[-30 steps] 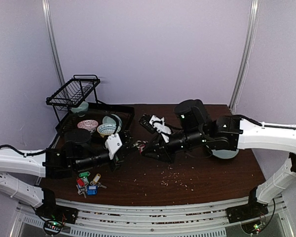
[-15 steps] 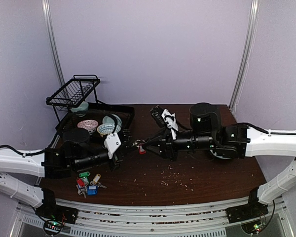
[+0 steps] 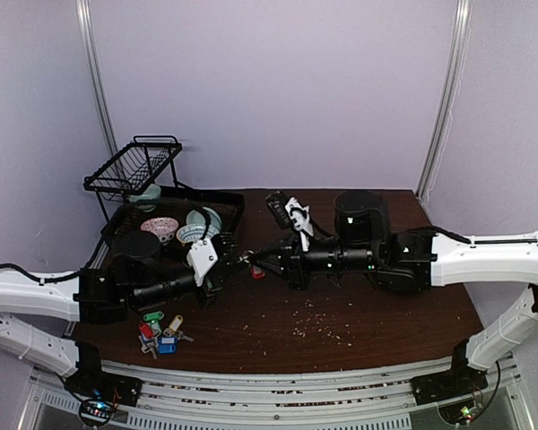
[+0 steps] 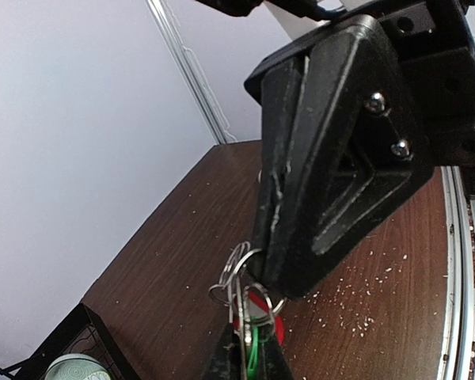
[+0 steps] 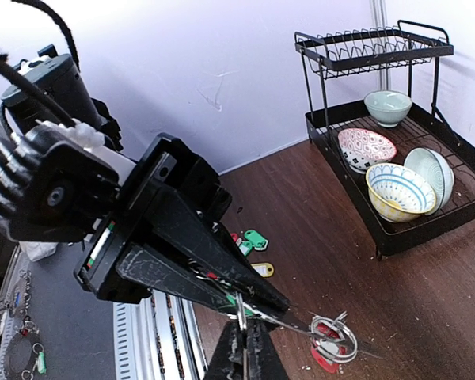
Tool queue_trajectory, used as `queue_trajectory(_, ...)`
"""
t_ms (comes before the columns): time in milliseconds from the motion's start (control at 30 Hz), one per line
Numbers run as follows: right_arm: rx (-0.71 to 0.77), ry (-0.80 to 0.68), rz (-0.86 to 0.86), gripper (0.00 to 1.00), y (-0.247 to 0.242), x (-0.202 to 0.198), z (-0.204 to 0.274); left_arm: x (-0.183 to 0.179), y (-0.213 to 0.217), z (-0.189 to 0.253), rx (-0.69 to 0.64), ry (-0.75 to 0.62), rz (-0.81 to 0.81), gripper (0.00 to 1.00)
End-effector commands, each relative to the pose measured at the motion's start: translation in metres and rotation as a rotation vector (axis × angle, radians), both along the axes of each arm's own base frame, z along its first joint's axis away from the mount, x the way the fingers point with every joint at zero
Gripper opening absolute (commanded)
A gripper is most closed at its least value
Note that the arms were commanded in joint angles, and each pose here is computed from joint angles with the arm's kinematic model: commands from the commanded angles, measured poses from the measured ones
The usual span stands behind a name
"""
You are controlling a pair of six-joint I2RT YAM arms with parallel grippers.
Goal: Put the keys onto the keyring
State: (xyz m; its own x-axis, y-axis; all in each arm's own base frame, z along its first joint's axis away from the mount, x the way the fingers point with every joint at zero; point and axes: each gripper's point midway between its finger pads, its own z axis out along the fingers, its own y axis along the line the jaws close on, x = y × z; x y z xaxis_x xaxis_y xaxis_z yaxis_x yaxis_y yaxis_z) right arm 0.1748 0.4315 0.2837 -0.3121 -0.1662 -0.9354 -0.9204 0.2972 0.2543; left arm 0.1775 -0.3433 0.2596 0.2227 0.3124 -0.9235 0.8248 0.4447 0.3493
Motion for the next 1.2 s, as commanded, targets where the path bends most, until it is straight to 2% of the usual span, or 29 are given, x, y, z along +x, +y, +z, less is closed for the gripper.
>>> queue_trajectory(0, 0.042, -0.008, 0.035, 0.00, 0.004, -0.005, 0.017, 0.005, 0.001, 0.044, -0.119, -0.060, 0.032, 0.00)
queue_trajectory(200, -0.024, -0.008, 0.026, 0.00, -0.005, -0.006, 0.008, 0.026, 0.015, 0.038, -0.069, -0.092, 0.178, 0.00)
queue_trajectory(367, -0.307, -0.038, -0.115, 0.00, -0.030, 0.017, -0.026, 0.031, 0.021, 0.037, -0.005, -0.136, 0.210, 0.00)
queue_trajectory(433, -0.375, -0.076, -0.155, 0.00, -0.038, 0.022, -0.027, 0.033, 0.022, 0.034, 0.024, -0.148, 0.221, 0.00)
queue_trajectory(600, -0.525, -0.154, -0.124, 0.00, -0.040, 0.013, -0.031, 0.037, 0.022, 0.026, 0.097, -0.173, 0.245, 0.00)
queue_trajectory(833, -0.557, -0.211, 0.014, 0.00, -0.039, -0.010, -0.030, 0.036, 0.023, 0.023, 0.120, -0.179, 0.248, 0.00)
queue_trajectory(1000, -0.592, -0.189, 0.179, 0.00, -0.040, -0.035, -0.034, 0.031, 0.018, 0.022, 0.116, -0.173, 0.211, 0.00)
queue_trajectory(1100, -0.591, -0.199, 0.169, 0.00, -0.040, -0.030, -0.031, 0.025, 0.013, 0.026, 0.084, -0.158, 0.176, 0.00)
queue_trajectory(1167, -0.531, -0.209, 0.147, 0.01, -0.036, -0.027, -0.019, 0.021, 0.010, 0.032, 0.044, -0.146, 0.148, 0.00)
